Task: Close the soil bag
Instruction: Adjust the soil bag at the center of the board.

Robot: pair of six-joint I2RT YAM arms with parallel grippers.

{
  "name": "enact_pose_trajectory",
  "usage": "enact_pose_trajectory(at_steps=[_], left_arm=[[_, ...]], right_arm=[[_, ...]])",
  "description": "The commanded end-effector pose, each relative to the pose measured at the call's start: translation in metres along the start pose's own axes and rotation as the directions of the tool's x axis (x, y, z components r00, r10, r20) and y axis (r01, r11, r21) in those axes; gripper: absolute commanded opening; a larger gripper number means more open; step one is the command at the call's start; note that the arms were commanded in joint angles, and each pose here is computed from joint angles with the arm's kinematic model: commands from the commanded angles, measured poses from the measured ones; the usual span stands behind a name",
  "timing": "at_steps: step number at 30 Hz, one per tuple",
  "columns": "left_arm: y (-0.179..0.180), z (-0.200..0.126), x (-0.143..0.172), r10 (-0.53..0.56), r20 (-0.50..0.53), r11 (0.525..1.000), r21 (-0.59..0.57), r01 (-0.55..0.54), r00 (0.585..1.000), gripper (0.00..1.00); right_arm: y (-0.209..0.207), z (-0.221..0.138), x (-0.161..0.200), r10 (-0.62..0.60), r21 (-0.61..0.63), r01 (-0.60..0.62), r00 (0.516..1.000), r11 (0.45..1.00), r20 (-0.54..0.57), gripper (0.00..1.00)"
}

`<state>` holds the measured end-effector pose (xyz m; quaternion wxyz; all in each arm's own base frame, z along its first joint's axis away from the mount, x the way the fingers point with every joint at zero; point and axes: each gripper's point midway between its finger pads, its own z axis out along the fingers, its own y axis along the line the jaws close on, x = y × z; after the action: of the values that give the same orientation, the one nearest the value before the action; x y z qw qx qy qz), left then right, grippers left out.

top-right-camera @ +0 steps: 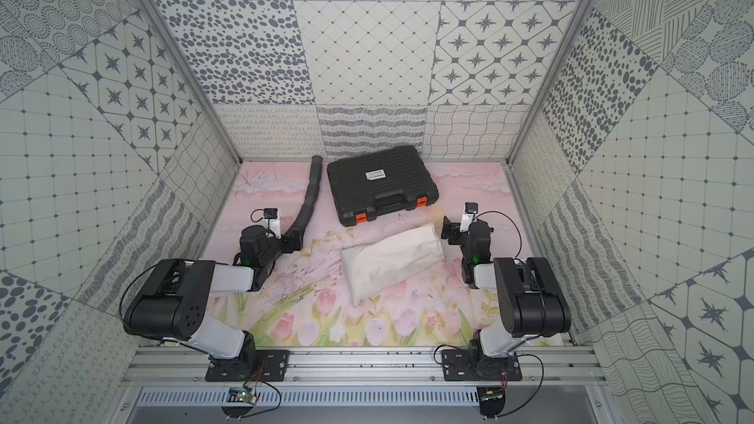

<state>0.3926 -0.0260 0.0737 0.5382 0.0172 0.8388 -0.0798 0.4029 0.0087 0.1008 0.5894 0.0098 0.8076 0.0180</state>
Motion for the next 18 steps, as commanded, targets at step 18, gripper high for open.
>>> enact_pose_trajectory(at_steps=[18], left_arm=[[-0.0012,0.0016,-0.0081,0.023,0.031,1.000,0.000,-0.023,0.999,0.96]], right_arm=[[0.0002,0.0008,-0.0079,0.004,-0.006,-0.004,0.999,1.000,0.035,0.97]])
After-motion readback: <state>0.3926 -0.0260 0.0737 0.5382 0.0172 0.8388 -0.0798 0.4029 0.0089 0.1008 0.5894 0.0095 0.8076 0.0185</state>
